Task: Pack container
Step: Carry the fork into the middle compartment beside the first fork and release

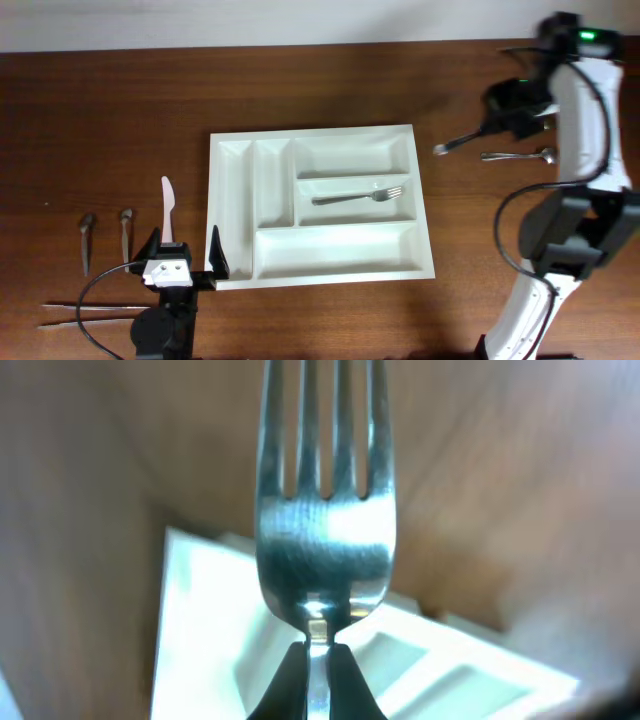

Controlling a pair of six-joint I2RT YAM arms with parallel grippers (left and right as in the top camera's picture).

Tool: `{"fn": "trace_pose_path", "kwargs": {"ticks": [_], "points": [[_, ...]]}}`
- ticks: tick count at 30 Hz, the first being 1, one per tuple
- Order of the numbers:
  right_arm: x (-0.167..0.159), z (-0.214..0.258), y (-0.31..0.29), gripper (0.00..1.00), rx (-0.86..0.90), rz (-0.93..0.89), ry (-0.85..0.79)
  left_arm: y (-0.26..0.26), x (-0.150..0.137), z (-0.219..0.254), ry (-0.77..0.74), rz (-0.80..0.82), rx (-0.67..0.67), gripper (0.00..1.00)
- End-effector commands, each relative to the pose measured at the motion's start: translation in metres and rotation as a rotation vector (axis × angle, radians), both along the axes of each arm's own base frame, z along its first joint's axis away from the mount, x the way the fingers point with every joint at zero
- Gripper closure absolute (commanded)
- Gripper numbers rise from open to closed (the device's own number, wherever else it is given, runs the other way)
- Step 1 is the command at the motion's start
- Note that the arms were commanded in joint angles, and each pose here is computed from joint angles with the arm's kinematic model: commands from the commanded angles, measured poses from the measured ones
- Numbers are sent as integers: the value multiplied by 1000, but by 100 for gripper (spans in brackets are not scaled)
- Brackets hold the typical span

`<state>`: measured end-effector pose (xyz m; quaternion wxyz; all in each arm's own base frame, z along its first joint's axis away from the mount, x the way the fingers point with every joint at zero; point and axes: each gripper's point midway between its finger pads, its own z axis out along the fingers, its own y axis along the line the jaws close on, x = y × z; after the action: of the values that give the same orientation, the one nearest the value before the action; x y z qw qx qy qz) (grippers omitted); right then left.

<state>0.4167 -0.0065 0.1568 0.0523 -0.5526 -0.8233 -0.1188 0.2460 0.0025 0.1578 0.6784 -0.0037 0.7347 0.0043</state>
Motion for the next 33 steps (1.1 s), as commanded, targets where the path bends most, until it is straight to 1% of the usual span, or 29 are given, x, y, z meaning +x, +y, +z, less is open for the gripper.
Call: {"fn": "trace_pose_path", "kwargs": {"ticks": [1, 4, 11, 14, 16, 21, 26, 28, 30, 32, 33], "points": [[-10, 2, 45, 96, 20, -142, 89, 0, 0, -1, 0, -5, 15, 1], [-17, -1, 80, 96, 9, -150, 126, 0, 0, -1, 0, -5, 15, 1], [-33, -4, 137, 95, -65, -150, 151, 0, 0, -1, 0, -5, 15, 1], [-39, -7, 147, 94, -129, -115, 141, 0, 0, -1, 0, -5, 15, 1], [-47, -8, 152, 93, -153, -126, 162, 0, 0, -1, 0, -5, 15, 1], [-55, -15, 164, 89, -167, -116, 179, 0, 0, -1, 0, -5, 15, 1], [-75, -37, 162, 86, -207, -112, 269, 0, 0, -1, 0, -5, 15, 1], [-80, -44, 160, 82, -218, -111, 288, 0, 0, -1, 0, -5, 15, 1], [-77, -47, 158, 81, -225, -105, 276, 0, 0, -1, 0, -5, 15, 1], [-63, -49, 155, 72, -225, -53, 213, 0, 0, -1, 0, -5, 15, 1], [-55, -49, 152, 66, -223, -20, 177, 0, 0, -1, 0, -5, 15, 1]]}}
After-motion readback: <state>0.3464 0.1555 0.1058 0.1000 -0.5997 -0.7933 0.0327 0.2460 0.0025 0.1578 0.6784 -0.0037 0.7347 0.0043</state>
